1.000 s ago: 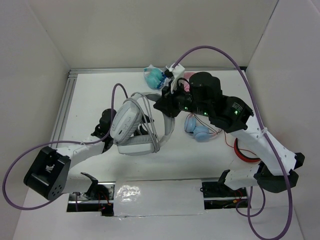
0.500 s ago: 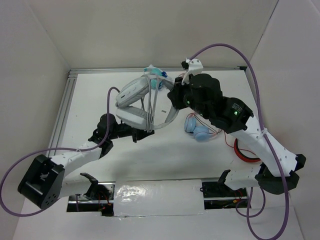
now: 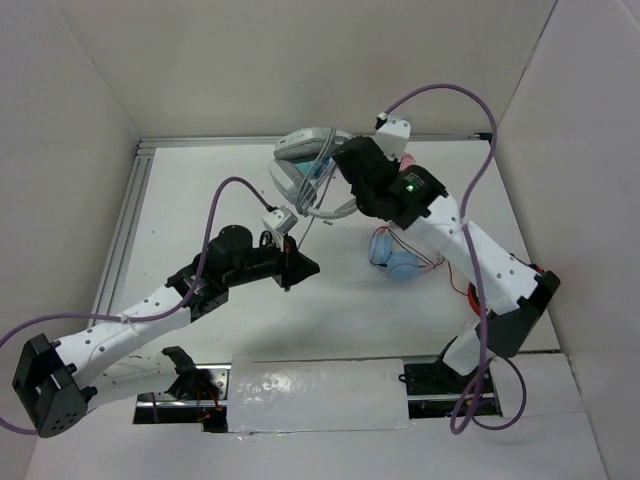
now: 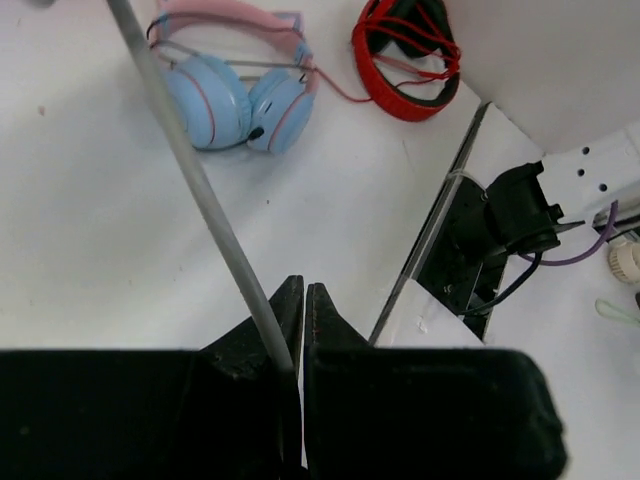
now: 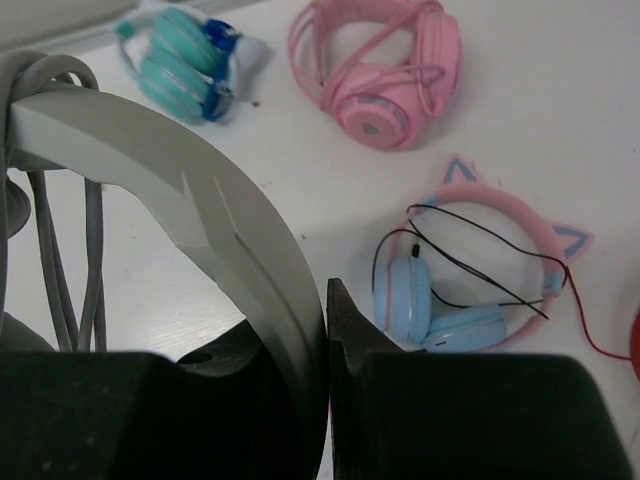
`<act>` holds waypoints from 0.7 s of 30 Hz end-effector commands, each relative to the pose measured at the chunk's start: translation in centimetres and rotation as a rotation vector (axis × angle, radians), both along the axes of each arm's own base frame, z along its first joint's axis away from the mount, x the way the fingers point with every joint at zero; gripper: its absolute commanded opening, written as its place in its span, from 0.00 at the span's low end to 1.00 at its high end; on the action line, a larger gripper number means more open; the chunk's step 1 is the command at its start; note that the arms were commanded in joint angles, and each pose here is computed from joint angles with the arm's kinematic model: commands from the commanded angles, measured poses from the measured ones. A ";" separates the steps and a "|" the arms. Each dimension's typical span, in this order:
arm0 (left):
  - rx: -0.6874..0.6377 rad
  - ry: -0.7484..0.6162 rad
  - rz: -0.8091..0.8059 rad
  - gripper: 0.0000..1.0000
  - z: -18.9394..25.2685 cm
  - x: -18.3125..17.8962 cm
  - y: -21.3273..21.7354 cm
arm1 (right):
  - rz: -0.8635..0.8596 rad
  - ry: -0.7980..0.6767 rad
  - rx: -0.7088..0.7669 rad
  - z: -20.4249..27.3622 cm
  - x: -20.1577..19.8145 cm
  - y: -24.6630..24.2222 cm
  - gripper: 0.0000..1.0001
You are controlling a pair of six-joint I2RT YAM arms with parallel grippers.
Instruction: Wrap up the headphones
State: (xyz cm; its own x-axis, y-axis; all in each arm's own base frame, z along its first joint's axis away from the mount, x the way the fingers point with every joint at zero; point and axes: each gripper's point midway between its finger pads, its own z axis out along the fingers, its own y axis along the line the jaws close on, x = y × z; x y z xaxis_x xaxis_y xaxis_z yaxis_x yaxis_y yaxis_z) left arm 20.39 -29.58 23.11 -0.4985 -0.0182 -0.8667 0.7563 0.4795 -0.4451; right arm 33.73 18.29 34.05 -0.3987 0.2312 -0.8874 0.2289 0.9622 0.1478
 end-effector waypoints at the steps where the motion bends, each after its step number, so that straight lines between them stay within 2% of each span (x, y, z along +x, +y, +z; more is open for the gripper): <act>1: 0.184 0.173 0.129 0.13 -3.3 -1.0 1.5 | -0.270 -0.169 0.077 3.4 2.3 -3.6 0.00; 4: 0.277 0.177 0.180 0.18 -3.5 -0.9 2.1 | -0.287 -0.147 -0.018 1.8 3.3 -3.9 0.00; 5: 0.288 0.156 0.167 0.19 -3.0 -0.9 1.9 | -0.247 -0.105 -0.123 0.6 3.4 -4.0 0.00; 6: 0.299 0.129 0.139 0.22 -3.0 -1.0 1.8 | -0.209 -0.099 -0.137 -0.1 4.1 -3.1 0.00; 8: 0.307 0.077 0.056 0.24 -2.3 -1.4 1.1 | -0.094 -0.030 -0.281 -2.7 4.3 -2.3 0.00; 9: 0.324 0.032 0.017 0.26 -2.1 -1.5 1.1 | -0.031 -0.035 -0.278 -3.4 4.7 -1.1 0.00; 10: 0.327 0.008 -0.007 0.28 -1.9 -1.5 0.9 | 0.035 0.006 -0.360 -5.4 4.3 -0.7 0.00; 15: 0.405 -0.054 0.018 0.33 -1.6 -0.3 1.6 | 0.312 0.077 -0.427 -10.2 3.3 2.4 0.00; 18: 0.401 -0.160 0.041 0.29 0.0 1.3 1.3 | 0.488 0.103 -0.383 -11.6 1.7 5.1 0.00; 19: 0.407 -0.207 0.030 0.25 0.4 1.7 1.2 | 0.533 0.107 -0.366 -11.6 1.1 5.6 0.00; 20: 0.400 -0.232 0.032 0.20 1.0 2.2 0.8 | 0.631 0.129 -0.340 -12.4 -0.2 7.0 0.00; 21: 0.400 -0.242 0.036 0.04 1.2 2.6 0.7 | 0.681 0.123 -0.315 -12.1 -1.1 7.8 0.00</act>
